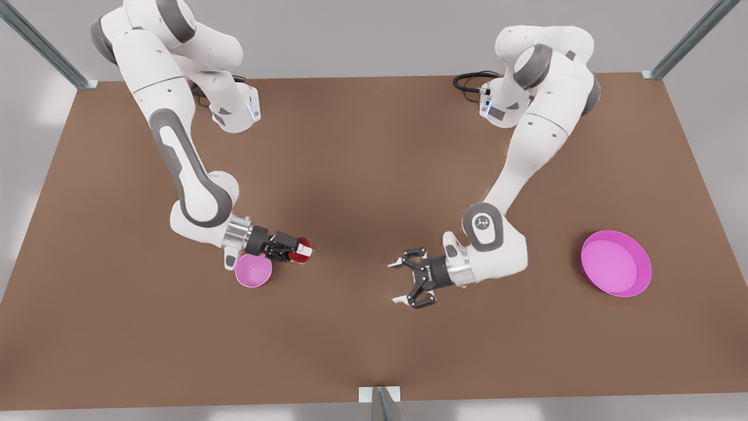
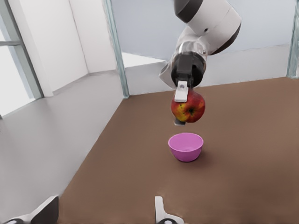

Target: Use the left arm to pick up the apple from the plate, transfer it to the gripper of the right arm, and then use the right arm to place it into the bowl

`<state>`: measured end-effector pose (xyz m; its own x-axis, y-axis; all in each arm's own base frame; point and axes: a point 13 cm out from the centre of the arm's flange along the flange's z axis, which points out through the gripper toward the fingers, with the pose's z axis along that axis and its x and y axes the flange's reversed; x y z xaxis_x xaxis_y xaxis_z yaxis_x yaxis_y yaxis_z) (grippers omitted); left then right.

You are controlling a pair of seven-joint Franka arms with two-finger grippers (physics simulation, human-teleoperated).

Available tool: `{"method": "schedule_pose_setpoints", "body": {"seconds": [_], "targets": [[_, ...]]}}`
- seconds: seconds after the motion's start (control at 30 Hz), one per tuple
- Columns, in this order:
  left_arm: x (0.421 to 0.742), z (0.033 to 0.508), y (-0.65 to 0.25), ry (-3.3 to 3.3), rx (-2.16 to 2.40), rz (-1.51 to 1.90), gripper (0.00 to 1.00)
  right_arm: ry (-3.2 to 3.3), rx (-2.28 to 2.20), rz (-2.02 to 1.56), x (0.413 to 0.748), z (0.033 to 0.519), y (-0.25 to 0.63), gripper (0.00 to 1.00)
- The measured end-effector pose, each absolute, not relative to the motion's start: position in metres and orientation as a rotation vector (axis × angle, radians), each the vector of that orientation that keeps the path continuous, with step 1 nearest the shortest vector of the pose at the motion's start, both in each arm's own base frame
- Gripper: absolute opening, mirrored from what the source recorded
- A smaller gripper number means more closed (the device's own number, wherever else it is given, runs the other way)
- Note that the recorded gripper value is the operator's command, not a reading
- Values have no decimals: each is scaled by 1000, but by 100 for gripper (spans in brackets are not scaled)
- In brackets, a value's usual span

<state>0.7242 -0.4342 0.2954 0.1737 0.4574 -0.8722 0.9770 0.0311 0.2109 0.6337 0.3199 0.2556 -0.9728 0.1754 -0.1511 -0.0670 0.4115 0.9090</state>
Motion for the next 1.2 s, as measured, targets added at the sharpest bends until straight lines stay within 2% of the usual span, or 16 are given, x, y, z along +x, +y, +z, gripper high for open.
{"method": "schedule_pose_setpoints", "body": {"seconds": [0.1,0.17,0.2,0.33,0.37,0.43,0.73,1.0,1.2], "targets": [[737,369,-298,1485,1947,-389,100,2514,-11,1449,640,238,285,71],[728,380,-216,1671,2134,-193,100,2574,-109,1315,645,224,251,71],[723,399,-175,1796,2156,-93,100,2608,-163,1231,648,216,228,71],[664,505,-89,2256,1928,191,100,2733,-455,902,648,192,163,71],[638,517,-66,2373,1820,207,100,2760,-526,818,647,187,145,71],[614,527,-39,2544,1620,189,100,2798,-635,701,644,176,124,71],[604,486,-40,2961,1087,69,100,2842,-834,573,639,147,126,73],[599,479,-36,3098,722,63,100,2875,-873,615,632,111,145,74],[598,478,-35,3140,534,64,100,2906,-878,634,619,96,148,80]]}}
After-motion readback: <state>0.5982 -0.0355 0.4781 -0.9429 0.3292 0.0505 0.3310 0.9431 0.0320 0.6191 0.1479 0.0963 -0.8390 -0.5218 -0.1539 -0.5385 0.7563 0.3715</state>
